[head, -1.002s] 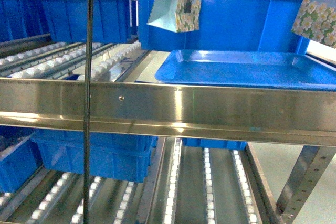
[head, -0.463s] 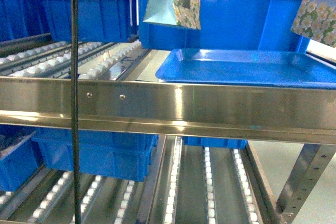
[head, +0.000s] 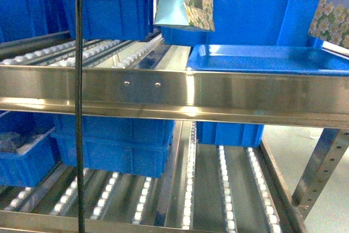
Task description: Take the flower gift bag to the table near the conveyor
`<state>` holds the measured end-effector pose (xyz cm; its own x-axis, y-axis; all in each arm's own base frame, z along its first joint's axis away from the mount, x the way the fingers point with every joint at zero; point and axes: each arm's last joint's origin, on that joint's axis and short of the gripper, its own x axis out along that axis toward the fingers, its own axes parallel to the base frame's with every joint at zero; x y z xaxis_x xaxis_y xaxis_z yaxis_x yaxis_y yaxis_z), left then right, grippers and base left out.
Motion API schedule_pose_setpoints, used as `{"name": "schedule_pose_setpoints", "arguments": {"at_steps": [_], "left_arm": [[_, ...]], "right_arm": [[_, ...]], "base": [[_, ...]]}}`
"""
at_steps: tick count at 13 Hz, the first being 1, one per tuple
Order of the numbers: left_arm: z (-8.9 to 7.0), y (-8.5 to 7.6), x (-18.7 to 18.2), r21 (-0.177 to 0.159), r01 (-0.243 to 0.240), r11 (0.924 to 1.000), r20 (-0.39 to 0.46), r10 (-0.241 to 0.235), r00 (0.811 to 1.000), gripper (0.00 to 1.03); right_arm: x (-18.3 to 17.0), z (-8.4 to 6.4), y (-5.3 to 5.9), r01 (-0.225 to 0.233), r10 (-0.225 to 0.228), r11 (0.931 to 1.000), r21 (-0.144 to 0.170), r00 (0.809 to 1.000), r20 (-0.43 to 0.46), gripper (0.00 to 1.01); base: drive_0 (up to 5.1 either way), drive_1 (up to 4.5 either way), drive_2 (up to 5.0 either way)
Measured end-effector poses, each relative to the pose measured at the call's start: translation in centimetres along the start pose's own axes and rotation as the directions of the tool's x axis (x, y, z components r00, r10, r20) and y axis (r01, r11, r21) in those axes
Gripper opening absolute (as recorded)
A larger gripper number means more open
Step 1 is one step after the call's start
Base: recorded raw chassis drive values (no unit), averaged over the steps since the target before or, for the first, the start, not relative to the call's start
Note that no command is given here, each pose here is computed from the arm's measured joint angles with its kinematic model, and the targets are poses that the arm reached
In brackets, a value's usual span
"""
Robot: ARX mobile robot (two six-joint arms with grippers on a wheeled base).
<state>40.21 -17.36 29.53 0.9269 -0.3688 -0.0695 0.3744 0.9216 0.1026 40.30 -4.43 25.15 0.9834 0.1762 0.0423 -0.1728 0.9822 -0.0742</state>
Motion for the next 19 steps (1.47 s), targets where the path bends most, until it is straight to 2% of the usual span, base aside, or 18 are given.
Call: {"name": "schedule_pose_setpoints", "arguments": {"at_steps": [19], "left_arm": [[0.03, 0.06, -0.04, 0.000, -0.004, 1.0000, -0.002, 0.004, 1.000, 0.02]], "right_arm": [[0.00, 0.02, 0.00, 0.000, 0.000, 1.0000, -0.001, 1.000, 0.002, 0.02]], "base": [[-4.3, -0.35, 4.3]]}}
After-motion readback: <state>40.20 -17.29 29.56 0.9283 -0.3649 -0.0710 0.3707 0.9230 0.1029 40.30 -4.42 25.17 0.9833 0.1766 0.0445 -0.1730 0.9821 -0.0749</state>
